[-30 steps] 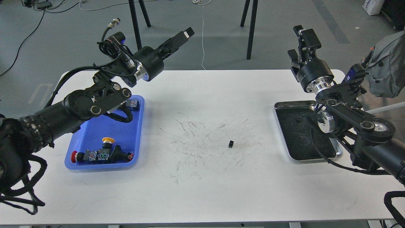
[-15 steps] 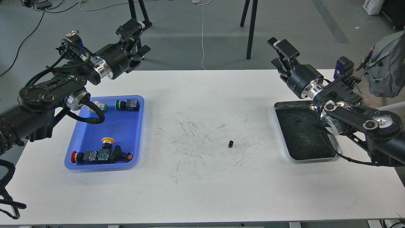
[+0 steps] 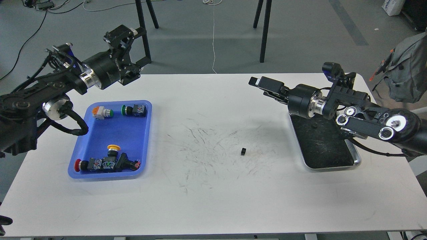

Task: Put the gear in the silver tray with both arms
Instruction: 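Reach the right gripper to the black gear on the table and grasp it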

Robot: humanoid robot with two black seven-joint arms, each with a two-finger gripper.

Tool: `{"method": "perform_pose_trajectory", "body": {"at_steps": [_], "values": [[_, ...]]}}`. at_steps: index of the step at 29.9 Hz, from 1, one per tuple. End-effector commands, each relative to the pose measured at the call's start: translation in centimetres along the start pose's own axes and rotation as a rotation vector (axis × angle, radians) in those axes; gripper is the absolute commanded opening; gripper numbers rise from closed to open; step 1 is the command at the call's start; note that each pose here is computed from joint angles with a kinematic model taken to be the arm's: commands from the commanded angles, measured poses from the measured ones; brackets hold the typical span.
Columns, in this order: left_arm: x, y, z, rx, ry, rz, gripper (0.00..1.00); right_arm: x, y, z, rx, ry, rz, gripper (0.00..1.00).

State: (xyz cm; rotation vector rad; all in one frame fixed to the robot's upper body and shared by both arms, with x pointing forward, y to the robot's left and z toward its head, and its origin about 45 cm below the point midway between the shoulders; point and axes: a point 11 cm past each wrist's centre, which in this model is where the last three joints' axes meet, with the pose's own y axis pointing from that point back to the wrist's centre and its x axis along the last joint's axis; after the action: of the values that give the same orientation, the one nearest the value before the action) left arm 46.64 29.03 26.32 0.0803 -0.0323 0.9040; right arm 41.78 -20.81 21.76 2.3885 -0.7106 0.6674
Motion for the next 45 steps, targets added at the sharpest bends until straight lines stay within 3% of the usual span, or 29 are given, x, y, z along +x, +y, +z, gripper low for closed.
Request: {"method": "perform_pose_trajectory", "body": {"at_steps": [1,12,30,45], "values": [[0.6,0.5,0.1,-0.007,0.015,0.020,1.00,-1.0,0.0,0.1,-0.025,0.105,-0.096,0.95],[2.3,1.4,-0.3,-0.087,0.178,0.140,1.00,-2.0,0.4,0.8,-0.065,0.310,-0.236,0.95],[2.0,1.2,-1.0,-0.106,0.240,0.159,1.00,-7.2,-1.8,0.3,-0.022,0.633,-0.525,0.94],[2.6,2.0,-1.5,-0.113,0.258,0.191,1.00,-8.7,-3.0,2.2,-0.069,0.721,-0.615,0.91]]}}
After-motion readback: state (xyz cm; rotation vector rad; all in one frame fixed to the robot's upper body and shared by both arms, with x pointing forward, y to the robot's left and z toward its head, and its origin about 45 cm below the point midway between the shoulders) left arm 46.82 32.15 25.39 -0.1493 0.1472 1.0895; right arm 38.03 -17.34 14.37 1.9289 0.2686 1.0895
